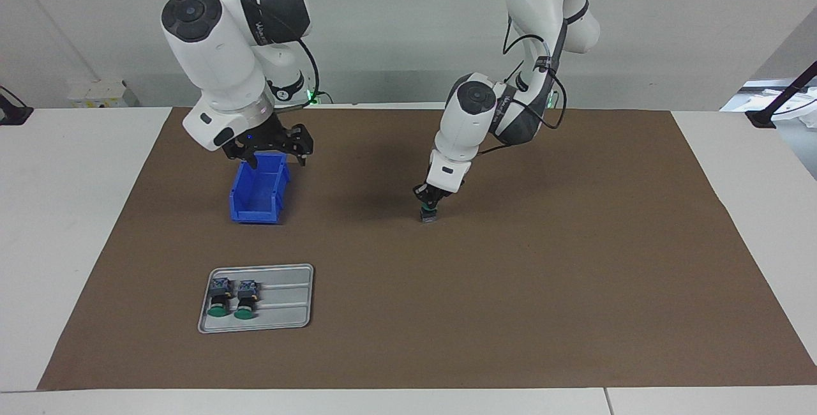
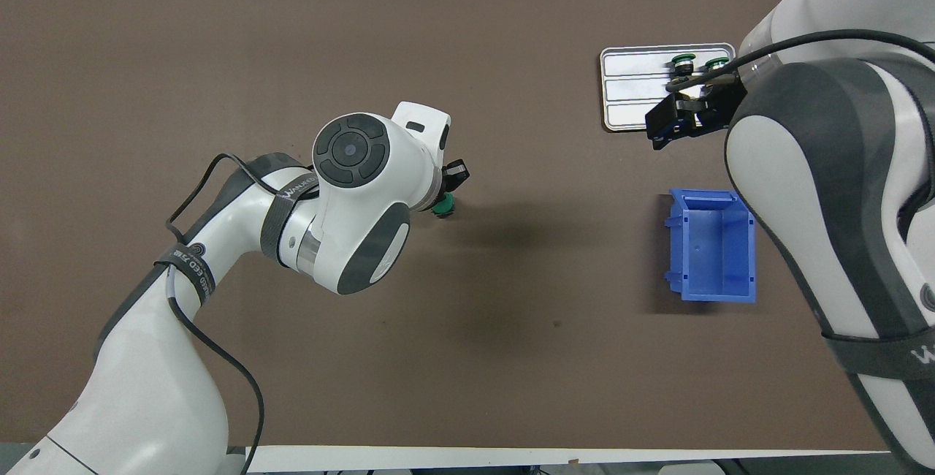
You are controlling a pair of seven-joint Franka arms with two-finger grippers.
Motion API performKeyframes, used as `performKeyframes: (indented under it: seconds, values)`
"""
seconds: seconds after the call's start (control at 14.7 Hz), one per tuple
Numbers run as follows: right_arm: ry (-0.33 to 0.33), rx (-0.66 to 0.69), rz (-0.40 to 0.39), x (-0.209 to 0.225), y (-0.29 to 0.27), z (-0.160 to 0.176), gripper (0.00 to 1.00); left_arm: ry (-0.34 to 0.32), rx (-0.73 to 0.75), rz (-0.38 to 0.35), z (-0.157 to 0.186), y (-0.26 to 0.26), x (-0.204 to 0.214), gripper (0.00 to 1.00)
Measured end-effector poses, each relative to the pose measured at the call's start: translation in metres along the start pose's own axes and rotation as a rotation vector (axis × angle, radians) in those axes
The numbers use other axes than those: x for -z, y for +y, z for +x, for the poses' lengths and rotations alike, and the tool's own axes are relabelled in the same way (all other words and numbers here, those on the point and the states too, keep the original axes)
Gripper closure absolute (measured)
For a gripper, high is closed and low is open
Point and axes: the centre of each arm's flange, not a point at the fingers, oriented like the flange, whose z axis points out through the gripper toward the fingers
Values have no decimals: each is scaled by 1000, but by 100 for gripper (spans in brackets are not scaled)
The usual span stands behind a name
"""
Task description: Place and press button with both arms
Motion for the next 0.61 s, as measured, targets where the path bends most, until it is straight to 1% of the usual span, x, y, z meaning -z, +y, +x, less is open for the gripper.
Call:
performKeyframes:
  seconds: [0.07, 0.14, 0.2, 0.27, 0.48, 0.61]
  values:
    - [1, 0, 0, 1, 0, 0, 1, -1, 2, 1, 1, -1, 5, 97]
    - [1, 0, 0, 1, 0, -1, 1, -3, 6, 4, 3, -2, 10, 92]
    - [1, 0, 0, 1, 0, -1, 1, -4, 13, 7, 7, -5, 17, 92]
    - [1, 0, 0, 1, 0, -1, 1, -4, 21, 6, 11, -7, 27, 89]
    - [-1, 0, 0, 0, 0, -1, 1, -6, 58, 10, 28, -25, 58, 57]
    - [-3, 32, 0, -2, -4, -2, 1, -16, 74, 29, 50, -47, 73, 36]
